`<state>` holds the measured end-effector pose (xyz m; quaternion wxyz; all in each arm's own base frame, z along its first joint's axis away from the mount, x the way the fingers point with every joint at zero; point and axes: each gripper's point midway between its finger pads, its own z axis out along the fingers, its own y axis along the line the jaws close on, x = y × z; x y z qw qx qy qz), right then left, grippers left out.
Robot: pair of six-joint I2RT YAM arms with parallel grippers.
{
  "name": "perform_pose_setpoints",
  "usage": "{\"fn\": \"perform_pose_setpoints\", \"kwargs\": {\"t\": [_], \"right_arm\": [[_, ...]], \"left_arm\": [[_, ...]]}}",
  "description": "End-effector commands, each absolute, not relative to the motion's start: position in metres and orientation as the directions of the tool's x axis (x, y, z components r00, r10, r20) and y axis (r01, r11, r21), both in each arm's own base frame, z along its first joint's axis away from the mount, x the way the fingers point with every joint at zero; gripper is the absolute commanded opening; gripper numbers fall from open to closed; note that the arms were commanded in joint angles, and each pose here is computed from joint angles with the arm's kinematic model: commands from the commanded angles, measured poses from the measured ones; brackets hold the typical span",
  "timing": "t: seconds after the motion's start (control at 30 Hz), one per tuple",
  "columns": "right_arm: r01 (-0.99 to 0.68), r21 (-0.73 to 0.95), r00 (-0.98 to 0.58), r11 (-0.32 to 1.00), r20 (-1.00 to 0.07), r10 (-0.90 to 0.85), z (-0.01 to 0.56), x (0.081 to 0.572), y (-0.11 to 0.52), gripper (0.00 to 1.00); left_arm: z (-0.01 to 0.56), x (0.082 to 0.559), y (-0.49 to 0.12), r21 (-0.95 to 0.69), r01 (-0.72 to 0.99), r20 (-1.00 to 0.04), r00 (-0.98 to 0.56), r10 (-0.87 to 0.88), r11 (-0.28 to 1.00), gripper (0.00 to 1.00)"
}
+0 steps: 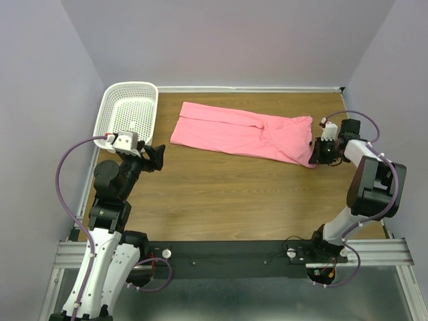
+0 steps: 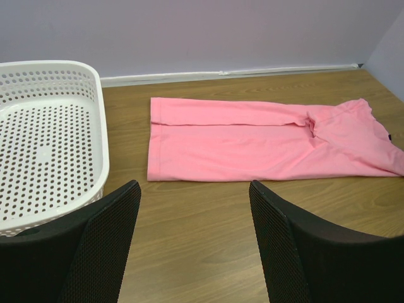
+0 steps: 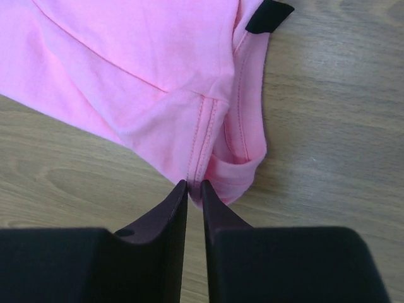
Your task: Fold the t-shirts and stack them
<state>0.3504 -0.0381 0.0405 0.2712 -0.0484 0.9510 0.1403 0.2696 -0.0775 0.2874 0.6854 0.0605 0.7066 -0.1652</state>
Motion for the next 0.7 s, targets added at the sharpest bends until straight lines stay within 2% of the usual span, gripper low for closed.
{"fn": "perform_pose_setpoints", "kwargs": {"t": [0.0, 0.1, 0.13, 0.33, 0.67], "right_arm": [[-0.156, 0.280, -0.872, 0.947, -0.490, 0.001, 0.031, 0.343, -0.037, 0.17], [-0.157, 0.281, -0.867, 0.947, -0.498, 0.004, 0.034, 0.346, -0.038, 0.01], [-0.155, 0.277, -0.864, 0.948, -0.504, 0.005, 0.037, 0.346, -0.040, 0.01], [-0.129, 0.220, -0.836, 0.967, -0.549, 0.014, 0.054, 0.358, -0.060, 0.01], [-0.137, 0.207, -0.825, 0.969, -0.565, 0.004, 0.057, 0.381, -0.071, 0.01]], "left_arm": [[0.291, 0.267, -0.080, -0.135, 0.334, -0.991, -0.025, -0.134, 0.933, 0.78], [0.292, 0.267, -0.080, -0.133, 0.334, -0.991, -0.025, -0.132, 0.933, 0.78], [0.292, 0.267, -0.079, -0.133, 0.333, -0.991, -0.022, -0.133, 0.934, 0.78], [0.291, 0.268, -0.080, -0.133, 0.334, -0.991, -0.026, -0.132, 0.933, 0.78], [0.290, 0.268, -0.079, -0.134, 0.331, -0.991, -0.031, -0.132, 0.934, 0.78]]}}
